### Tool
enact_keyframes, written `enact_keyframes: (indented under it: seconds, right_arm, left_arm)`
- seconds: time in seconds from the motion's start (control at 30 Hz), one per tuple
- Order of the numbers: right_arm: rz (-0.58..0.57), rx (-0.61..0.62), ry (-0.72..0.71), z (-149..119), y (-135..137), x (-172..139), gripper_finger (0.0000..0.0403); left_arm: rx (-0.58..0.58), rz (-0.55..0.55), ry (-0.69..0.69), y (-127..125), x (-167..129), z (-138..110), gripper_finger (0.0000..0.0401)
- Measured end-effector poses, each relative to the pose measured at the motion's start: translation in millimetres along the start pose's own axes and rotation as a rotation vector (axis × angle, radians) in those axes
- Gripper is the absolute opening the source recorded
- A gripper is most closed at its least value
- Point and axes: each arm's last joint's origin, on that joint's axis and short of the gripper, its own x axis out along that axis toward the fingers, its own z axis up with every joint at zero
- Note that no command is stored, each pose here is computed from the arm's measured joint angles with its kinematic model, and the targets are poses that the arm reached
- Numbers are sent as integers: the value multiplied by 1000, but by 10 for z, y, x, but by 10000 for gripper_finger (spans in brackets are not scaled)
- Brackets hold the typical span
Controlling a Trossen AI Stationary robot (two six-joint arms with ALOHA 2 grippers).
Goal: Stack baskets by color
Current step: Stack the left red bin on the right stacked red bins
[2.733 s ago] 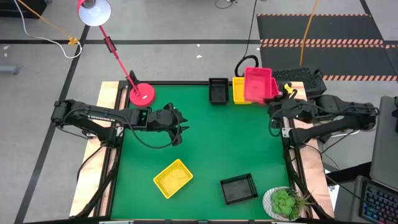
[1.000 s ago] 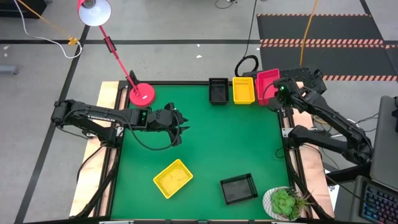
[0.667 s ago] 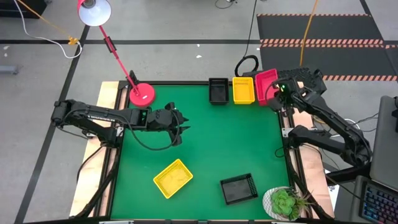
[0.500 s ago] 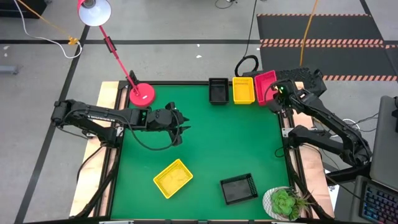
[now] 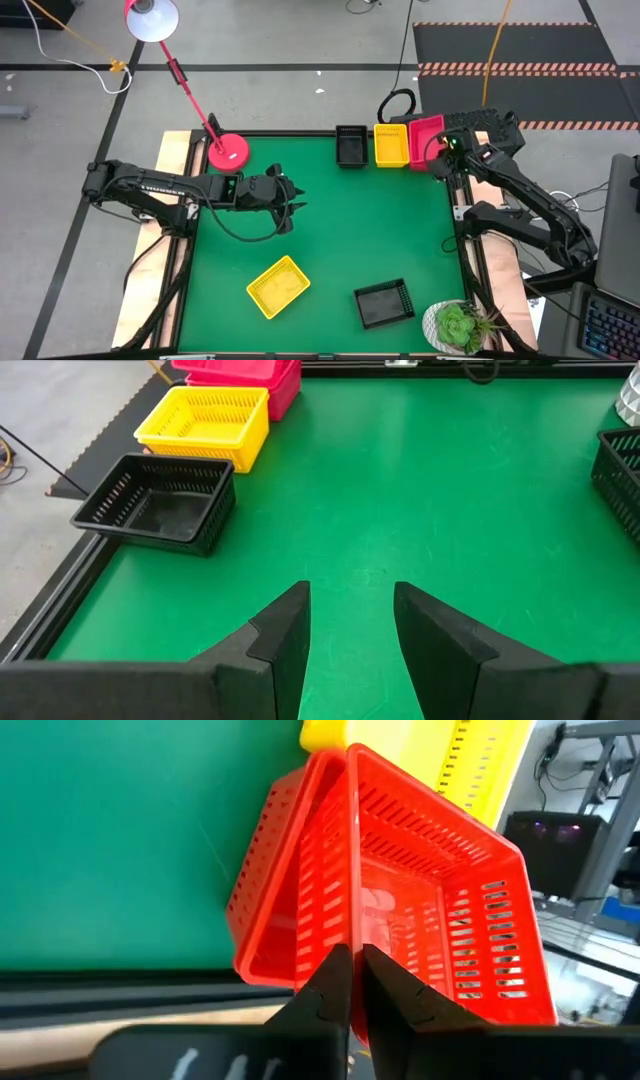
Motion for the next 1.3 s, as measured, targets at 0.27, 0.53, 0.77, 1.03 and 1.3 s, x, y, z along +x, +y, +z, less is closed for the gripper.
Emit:
enact_keyframes:
  seconds: [0.27, 0.53, 0.77, 1.03, 1.3]
  right_arm:
    - [19, 34, -21, -33, 8, 3, 6]
    - [30, 76, -31, -37, 15, 4, 22]
    - [45, 119, -52, -32, 24, 3, 31]
    - [70, 168, -43, -37, 49, 2, 33]
    - [65, 185, 18, -71, 52, 4, 31]
  left_arm:
    - [0, 0, -1, 0, 0, 1, 147]
    - [-1, 0, -1, 0, 0, 1, 147]
    - [-4, 0, -1, 0, 0, 1, 147]
    - [-4, 0, -1, 0, 0, 1, 147]
    - [-4, 0, -1, 0, 0, 1, 147]
